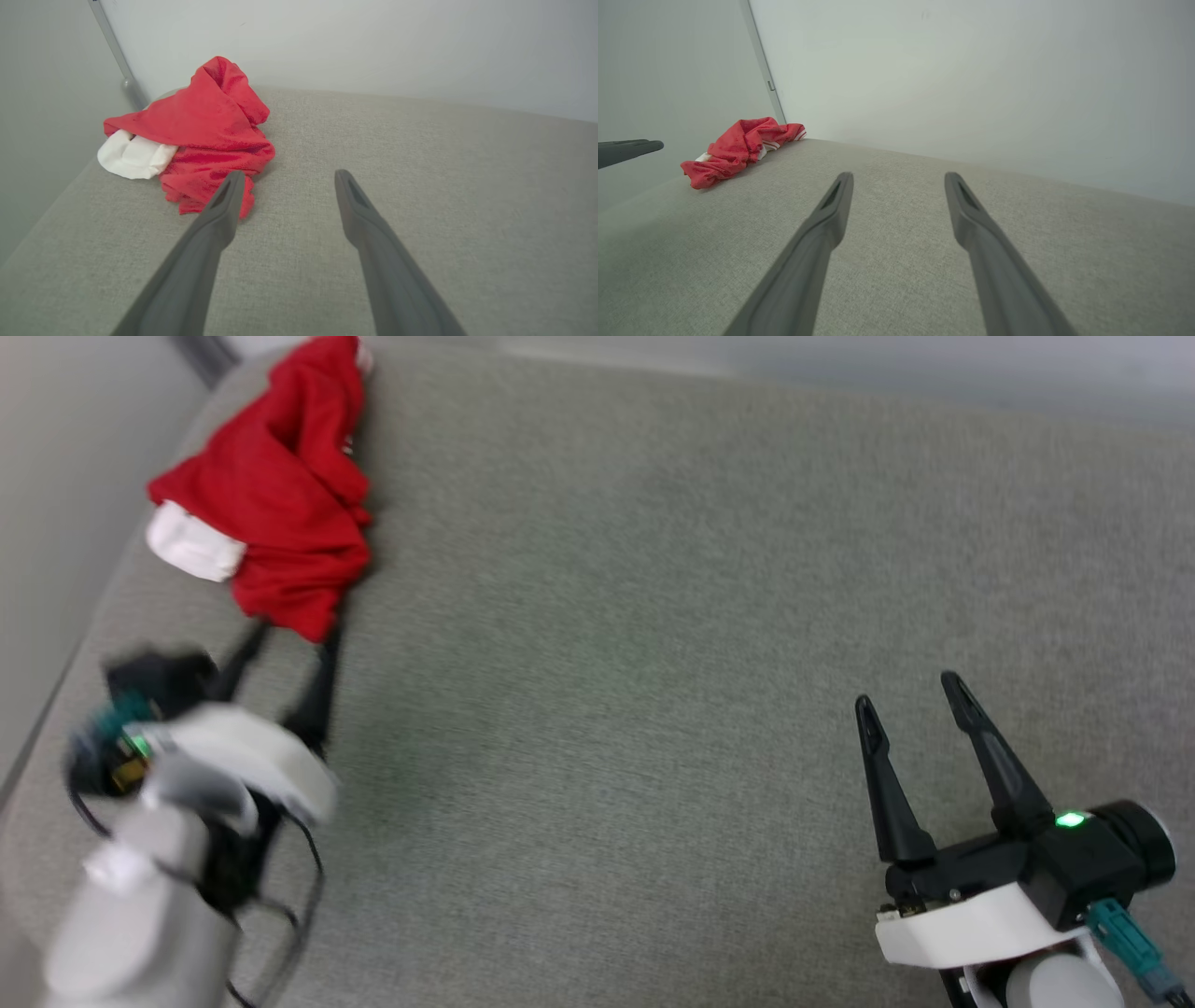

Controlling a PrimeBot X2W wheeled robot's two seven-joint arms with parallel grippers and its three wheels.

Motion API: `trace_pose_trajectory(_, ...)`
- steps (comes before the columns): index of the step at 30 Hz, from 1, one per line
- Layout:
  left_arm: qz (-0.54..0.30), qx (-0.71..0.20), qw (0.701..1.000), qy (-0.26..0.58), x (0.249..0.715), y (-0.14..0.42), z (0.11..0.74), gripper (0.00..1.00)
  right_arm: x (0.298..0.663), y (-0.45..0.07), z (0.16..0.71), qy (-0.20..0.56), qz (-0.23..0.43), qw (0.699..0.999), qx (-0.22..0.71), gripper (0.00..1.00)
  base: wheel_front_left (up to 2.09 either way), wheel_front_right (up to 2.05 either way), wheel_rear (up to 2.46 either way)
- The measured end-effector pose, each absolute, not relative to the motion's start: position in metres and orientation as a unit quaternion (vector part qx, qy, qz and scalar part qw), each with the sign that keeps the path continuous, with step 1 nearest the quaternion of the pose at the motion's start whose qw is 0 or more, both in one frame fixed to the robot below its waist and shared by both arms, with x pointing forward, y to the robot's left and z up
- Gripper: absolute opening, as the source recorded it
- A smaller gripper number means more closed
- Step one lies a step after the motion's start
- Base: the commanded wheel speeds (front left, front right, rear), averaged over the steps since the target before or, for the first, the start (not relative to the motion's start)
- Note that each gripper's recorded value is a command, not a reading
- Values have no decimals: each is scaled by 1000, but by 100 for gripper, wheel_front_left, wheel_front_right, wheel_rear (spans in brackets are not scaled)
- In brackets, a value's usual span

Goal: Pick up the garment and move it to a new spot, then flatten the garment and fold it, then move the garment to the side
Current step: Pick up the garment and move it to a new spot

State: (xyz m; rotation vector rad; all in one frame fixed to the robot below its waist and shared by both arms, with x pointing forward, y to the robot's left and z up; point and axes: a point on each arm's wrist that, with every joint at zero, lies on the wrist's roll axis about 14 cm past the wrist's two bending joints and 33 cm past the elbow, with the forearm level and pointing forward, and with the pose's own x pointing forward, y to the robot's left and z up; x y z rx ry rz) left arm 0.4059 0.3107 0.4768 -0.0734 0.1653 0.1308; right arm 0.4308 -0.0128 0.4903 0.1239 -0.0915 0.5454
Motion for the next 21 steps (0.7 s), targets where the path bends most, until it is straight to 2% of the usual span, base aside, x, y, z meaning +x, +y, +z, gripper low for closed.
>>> trace_pose_trajectory(3,63,-42,989,129,442,326,476,100,440,-16,481,-40,265,962,61,100,0,0,0)
trace_pose_trajectory(5,56,-35,981,183,457,333,464,100,445,-20,472,-33,262,963,56,100,0,0,0)
trace_pose_trajectory(6,56,-35,981,183,457,333,464,100,445,-20,472,-33,262,963,56,100,0,0,0)
trace_pose_trajectory(7,56,-33,972,227,471,342,456,100,449,-23,461,-23,259,964,53,100,0,0,0)
trace_pose_trajectory(11,63,-41,946,315,495,359,440,100,457,-34,441,-4,243,969,51,100,0,0,0)
trace_pose_trajectory(12,63,-41,946,315,495,359,440,100,457,-34,441,-4,243,969,51,100,0,0,0)
trace_pose_trajectory(14,63,-58,926,367,510,362,428,100,463,-39,431,4,236,970,53,100,0,0,0)
trace_pose_trajectory(21,71,-89,881,460,528,366,394,100,466,-50,409,26,221,974,47,100,0,0,0)
